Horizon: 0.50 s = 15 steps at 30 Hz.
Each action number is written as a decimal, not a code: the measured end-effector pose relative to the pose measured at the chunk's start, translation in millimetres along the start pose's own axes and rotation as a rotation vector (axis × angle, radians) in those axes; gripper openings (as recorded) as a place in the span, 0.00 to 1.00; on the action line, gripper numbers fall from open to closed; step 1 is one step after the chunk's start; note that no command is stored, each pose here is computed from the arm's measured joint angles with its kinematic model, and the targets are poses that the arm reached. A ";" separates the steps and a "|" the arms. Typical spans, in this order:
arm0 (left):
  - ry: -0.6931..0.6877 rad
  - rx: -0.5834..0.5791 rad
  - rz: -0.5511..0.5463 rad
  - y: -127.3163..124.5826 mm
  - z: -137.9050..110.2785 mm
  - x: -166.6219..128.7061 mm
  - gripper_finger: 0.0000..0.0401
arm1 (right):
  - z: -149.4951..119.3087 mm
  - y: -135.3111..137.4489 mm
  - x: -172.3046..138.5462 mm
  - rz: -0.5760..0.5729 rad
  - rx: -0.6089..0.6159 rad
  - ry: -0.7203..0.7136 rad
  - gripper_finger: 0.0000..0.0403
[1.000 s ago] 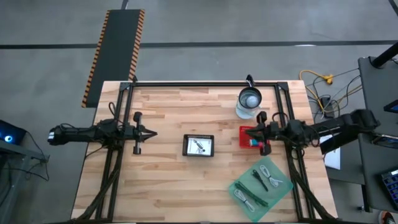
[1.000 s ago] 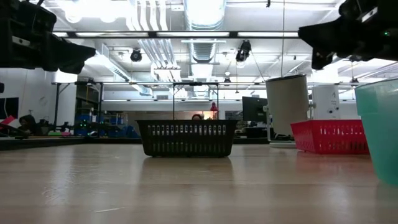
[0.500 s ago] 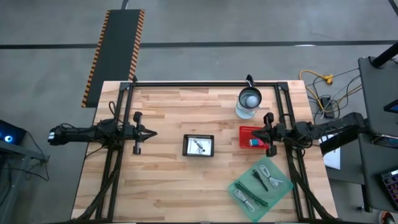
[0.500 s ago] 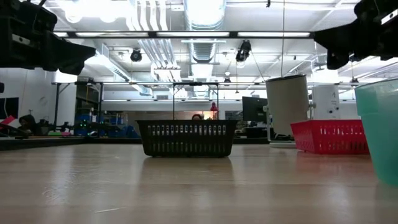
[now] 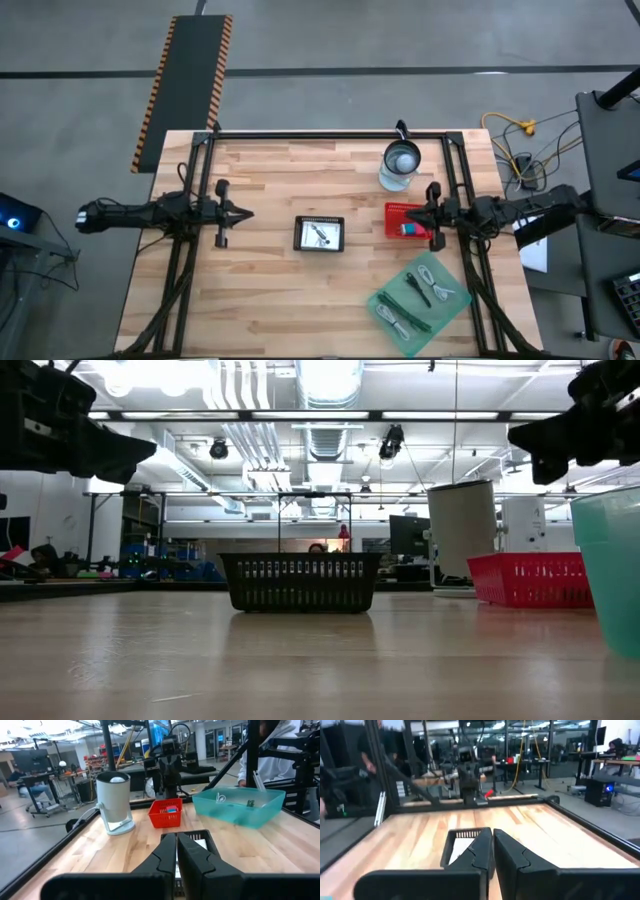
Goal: Pick and place items into bin
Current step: Return to Home Position
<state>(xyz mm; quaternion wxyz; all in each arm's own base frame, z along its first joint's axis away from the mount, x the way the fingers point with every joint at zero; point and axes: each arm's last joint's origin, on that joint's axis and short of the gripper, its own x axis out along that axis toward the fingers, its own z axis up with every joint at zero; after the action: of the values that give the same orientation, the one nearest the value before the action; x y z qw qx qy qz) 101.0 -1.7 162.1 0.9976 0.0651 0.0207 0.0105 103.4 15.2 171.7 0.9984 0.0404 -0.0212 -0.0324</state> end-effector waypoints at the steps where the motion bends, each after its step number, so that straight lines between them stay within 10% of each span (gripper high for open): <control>1: 0.003 -0.006 0.000 0.0 -0.2 0.2 0.00 | 0.3 -0.3 -0.4 -0.005 0.012 -0.005 0.02; 15: 0.017 -0.071 -0.023 -0.9 -1.7 0.8 0.00 | 0.0 -2.0 -8.0 0.000 -0.027 -0.013 0.02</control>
<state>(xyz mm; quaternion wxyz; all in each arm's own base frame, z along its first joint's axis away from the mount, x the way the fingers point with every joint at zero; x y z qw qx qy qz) 101.8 -2.4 160.3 0.9991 0.0293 0.0295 0.0004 95.3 13.8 171.3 0.9988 0.0264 -0.0270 -0.0327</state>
